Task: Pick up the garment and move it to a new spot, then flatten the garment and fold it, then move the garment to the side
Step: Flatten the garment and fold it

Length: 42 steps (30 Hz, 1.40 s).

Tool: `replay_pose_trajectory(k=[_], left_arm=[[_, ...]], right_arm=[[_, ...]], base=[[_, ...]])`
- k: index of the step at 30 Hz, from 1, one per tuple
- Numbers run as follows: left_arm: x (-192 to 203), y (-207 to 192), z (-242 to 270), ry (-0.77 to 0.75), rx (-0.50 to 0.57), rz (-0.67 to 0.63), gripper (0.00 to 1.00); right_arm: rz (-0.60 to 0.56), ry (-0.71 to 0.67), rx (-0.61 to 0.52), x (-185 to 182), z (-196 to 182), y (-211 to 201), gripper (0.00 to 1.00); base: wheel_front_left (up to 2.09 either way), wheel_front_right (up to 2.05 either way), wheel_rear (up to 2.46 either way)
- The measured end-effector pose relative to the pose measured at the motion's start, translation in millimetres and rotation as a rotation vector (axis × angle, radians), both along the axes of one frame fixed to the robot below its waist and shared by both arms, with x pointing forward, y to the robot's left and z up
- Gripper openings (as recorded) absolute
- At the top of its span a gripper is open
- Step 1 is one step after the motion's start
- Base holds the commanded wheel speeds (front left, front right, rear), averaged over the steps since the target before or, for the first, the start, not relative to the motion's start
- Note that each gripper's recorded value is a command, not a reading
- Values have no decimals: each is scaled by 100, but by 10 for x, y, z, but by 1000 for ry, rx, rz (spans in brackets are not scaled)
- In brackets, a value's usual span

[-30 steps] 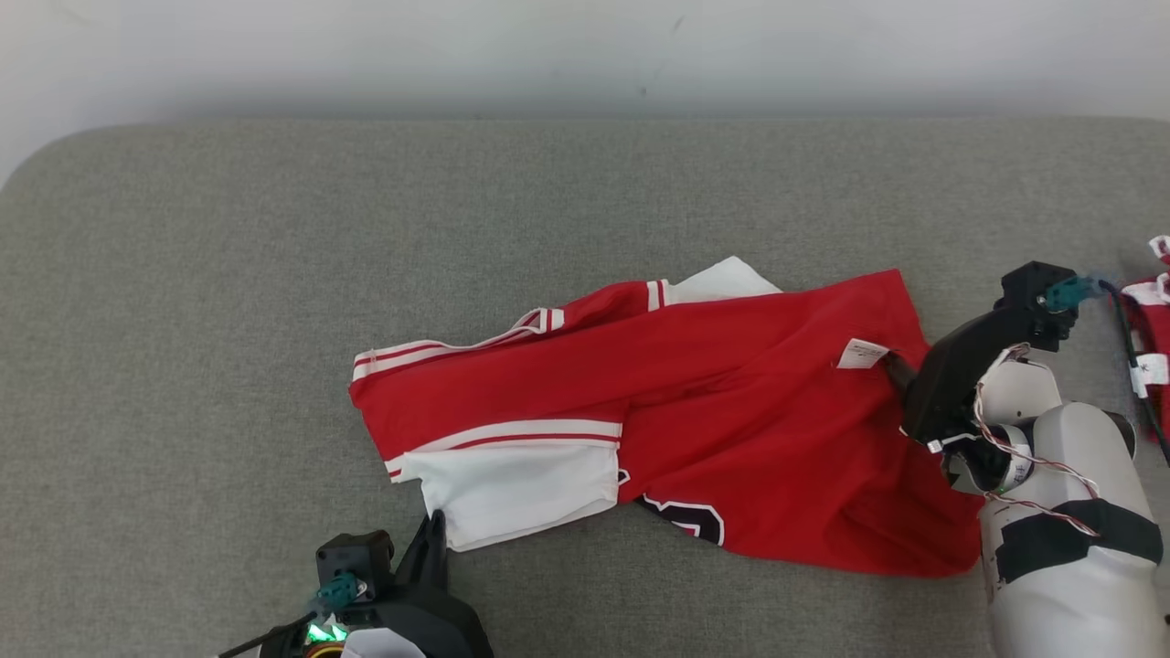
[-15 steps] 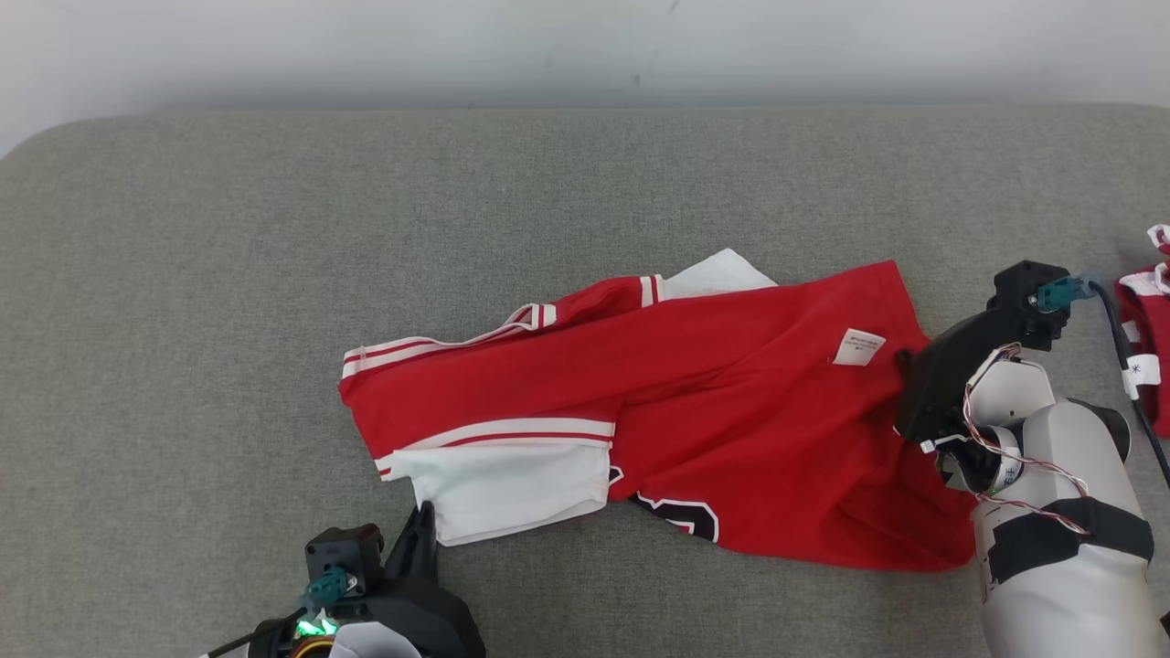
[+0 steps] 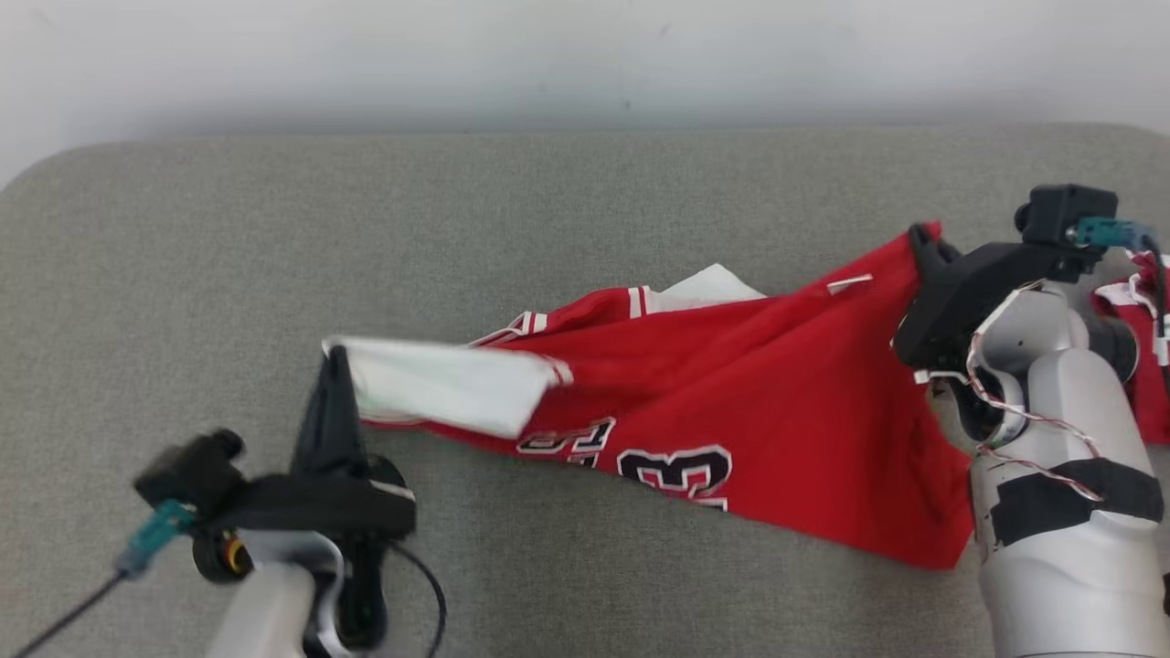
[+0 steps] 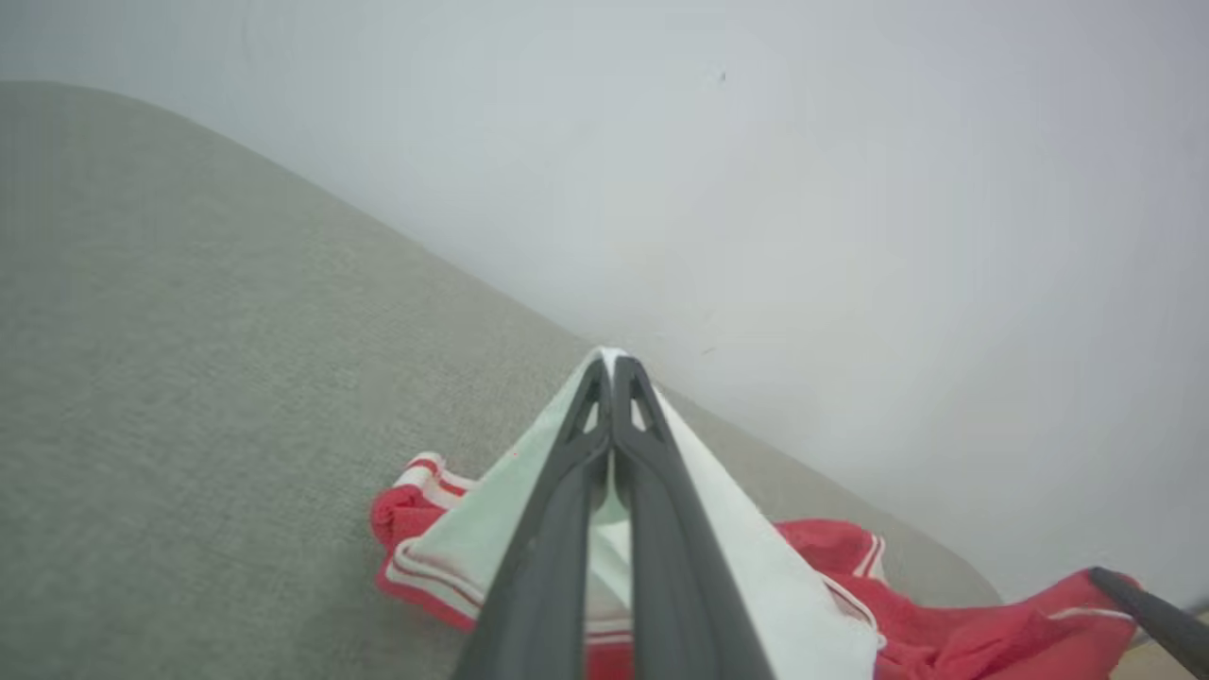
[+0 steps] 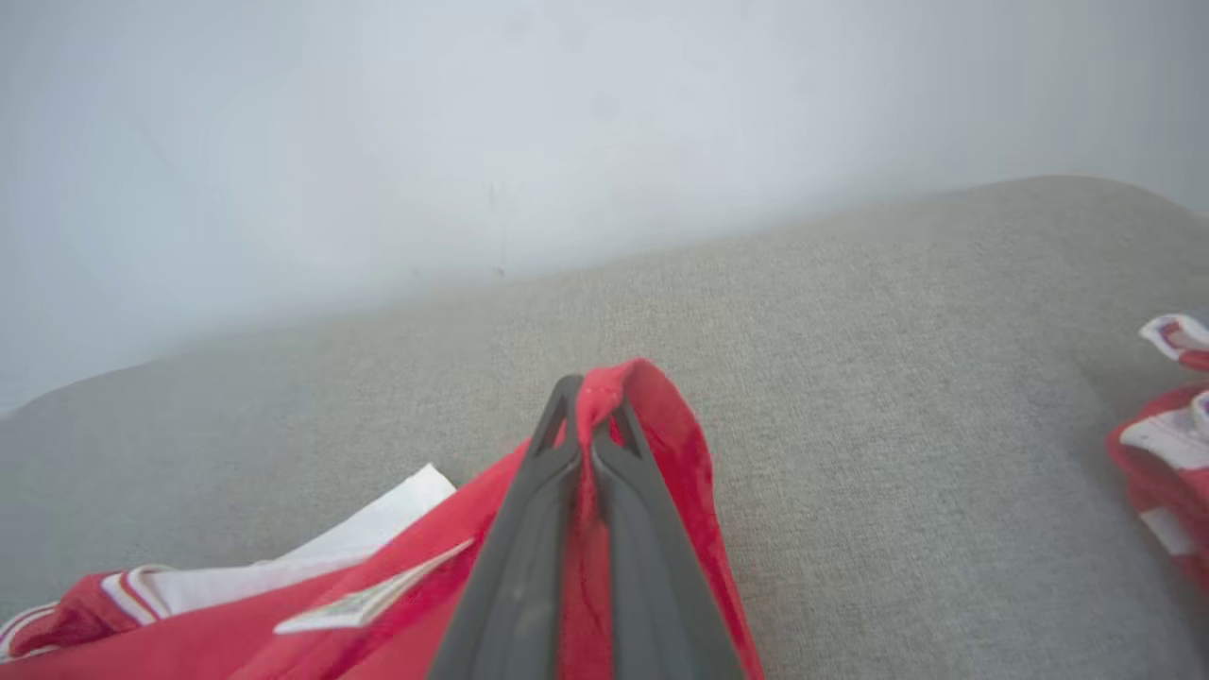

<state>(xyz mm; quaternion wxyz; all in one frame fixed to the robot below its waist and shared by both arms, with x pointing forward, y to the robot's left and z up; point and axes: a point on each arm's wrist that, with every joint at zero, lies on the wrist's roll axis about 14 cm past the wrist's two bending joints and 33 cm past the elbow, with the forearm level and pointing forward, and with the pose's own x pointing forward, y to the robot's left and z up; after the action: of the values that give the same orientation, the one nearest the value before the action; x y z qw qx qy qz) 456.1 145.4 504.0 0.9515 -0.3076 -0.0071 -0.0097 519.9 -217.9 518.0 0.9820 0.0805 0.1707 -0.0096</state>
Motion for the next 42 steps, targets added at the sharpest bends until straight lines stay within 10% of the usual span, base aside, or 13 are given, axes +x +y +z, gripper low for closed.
replay_pose_trajectory(k=[6,21,32,42], left_arm=[[178,25,1079,-286,-142,-43,0],[-135,-334,3268,-763,-111,-286,0],[-230,-515,3579,-784,-162,-354,0],[318,-685,3287,-663,-105,-349,0]], right_arm=[[23,-226,57,-23,697,79,0],[56,-692,37,-589,2185,-8,0],[-11,-818,22,-981,2604,-299,0],[-27,-681,7,-645,2206,-353,0]], base=[[0,0,0],[0,0,0],[0,0,0],[0,0,0]])
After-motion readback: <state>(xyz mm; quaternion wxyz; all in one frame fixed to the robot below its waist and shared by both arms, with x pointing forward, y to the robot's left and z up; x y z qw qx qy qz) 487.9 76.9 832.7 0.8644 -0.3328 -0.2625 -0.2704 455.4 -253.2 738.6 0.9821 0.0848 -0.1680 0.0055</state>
